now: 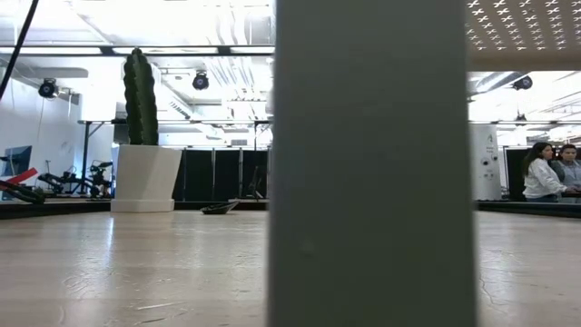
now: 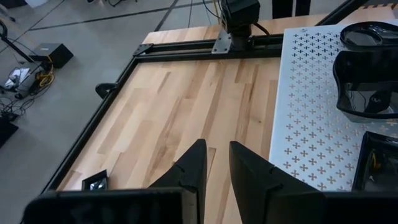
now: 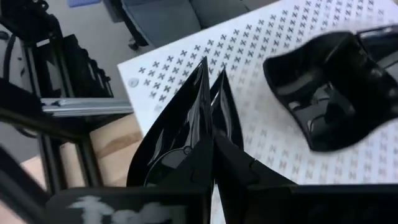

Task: Pick & Place Mini shaped plates
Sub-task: Stack the drop-shaped plate on top of the drop-shaped plate on the shelf

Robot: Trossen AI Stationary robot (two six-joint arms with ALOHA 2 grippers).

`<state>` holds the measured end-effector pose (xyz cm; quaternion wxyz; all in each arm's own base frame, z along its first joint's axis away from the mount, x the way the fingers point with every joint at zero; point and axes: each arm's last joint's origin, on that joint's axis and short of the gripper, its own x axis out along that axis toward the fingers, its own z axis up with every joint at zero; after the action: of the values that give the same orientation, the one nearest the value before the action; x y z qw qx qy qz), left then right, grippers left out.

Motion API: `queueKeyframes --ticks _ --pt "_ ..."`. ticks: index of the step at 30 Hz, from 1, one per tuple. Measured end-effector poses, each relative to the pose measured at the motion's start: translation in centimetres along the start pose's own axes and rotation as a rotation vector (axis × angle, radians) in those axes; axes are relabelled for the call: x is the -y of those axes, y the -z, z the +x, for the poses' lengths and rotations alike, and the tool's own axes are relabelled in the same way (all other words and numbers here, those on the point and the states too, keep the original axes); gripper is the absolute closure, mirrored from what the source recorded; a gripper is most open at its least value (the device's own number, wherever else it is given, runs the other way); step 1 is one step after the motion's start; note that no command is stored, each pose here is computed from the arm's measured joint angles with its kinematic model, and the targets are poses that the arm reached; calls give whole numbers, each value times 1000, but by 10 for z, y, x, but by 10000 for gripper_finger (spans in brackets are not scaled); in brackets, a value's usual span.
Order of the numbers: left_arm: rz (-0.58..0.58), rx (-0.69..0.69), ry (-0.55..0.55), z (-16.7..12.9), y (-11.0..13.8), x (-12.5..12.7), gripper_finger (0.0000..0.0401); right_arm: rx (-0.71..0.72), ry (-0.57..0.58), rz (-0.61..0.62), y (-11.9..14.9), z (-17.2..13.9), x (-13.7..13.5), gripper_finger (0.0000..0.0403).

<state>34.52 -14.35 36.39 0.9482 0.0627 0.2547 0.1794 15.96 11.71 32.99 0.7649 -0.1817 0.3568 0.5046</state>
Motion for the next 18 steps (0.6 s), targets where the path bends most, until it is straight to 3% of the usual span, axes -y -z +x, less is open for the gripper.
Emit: queueKeyframes --ticks 6,11,18 --pt "-1 -2 10 0 0 0 336 20 -2 -54 -9 17 12 394" --pt "-1 -2 11 0 0 1 336 68 -78 -94 -15 26 16 394" --pt "7 -2 12 0 0 1 336 83 -69 -161 -17 30 19 394"
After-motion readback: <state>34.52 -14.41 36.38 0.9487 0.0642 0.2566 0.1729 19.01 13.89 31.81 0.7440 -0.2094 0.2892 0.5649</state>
